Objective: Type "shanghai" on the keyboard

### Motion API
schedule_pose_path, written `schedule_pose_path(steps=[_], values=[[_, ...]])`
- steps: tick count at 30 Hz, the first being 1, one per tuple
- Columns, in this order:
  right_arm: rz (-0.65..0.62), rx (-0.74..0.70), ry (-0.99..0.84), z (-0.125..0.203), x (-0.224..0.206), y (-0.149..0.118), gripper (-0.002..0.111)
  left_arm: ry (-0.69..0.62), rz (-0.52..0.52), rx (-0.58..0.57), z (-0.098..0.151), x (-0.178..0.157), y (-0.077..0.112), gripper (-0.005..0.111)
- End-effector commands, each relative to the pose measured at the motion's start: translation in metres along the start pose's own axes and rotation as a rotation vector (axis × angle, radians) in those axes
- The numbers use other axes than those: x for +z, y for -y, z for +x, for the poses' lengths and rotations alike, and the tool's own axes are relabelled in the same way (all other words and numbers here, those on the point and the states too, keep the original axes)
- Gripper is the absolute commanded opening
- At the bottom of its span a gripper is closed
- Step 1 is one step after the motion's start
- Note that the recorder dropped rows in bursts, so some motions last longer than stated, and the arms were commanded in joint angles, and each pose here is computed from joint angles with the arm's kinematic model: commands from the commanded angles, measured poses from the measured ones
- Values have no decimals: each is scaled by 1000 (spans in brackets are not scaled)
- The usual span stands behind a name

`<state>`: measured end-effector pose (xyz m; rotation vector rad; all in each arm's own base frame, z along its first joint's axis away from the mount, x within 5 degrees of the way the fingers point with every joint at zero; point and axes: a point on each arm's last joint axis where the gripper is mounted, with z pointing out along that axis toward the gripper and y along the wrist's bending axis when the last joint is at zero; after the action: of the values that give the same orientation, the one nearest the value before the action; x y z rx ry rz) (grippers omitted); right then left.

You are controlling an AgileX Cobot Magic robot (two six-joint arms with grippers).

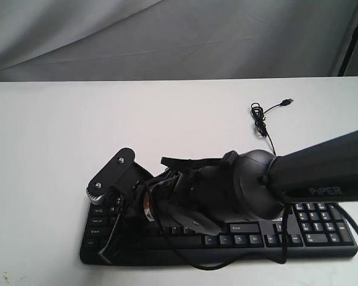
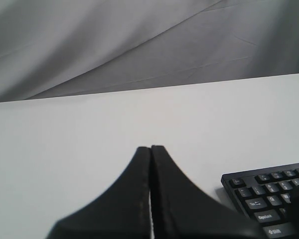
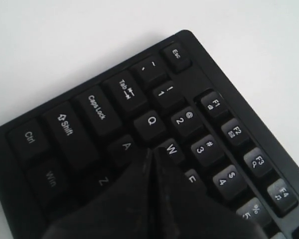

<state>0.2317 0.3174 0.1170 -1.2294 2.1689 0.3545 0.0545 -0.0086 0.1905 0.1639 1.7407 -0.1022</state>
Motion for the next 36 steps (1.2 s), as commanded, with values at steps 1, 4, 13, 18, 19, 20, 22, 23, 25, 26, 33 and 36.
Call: schedule_pose_path(steps=[1, 4, 13, 18, 19, 20, 22, 23, 25, 26, 33, 36], values=[[8, -32, 23, -6, -19, 1, 0, 5, 2, 2, 1, 0, 0, 0], [16, -13, 30, 4, -30, 8, 0, 5, 2, 2, 1, 0, 0, 0], [40, 70, -2, 34, -45, 25, 0, 5, 2, 2, 1, 0, 0, 0], [47, 79, -4, 36, -45, 29, 0, 5, 2, 2, 1, 0, 0, 0], [47, 79, -4, 36, -45, 29, 0, 5, 2, 2, 1, 0, 0, 0], [47, 77, -3, 36, -45, 29, 0, 5, 2, 2, 1, 0, 0, 0], [47, 77, -6, 36, -45, 29, 0, 5, 2, 2, 1, 0, 0, 0], [49, 79, -11, 37, -45, 30, 0, 5, 2, 2, 1, 0, 0, 0], [55, 86, -18, 39, -45, 33, 0, 5, 2, 2, 1, 0, 0, 0], [60, 92, -26, 40, -45, 35, 0, 5, 2, 2, 1, 0, 0, 0], [61, 90, -36, 41, -45, 35, 0, 5, 2, 2, 1, 0, 0, 0], [61, 90, -36, 41, -45, 35, 0, 5, 2, 2, 1, 0, 0, 0]])
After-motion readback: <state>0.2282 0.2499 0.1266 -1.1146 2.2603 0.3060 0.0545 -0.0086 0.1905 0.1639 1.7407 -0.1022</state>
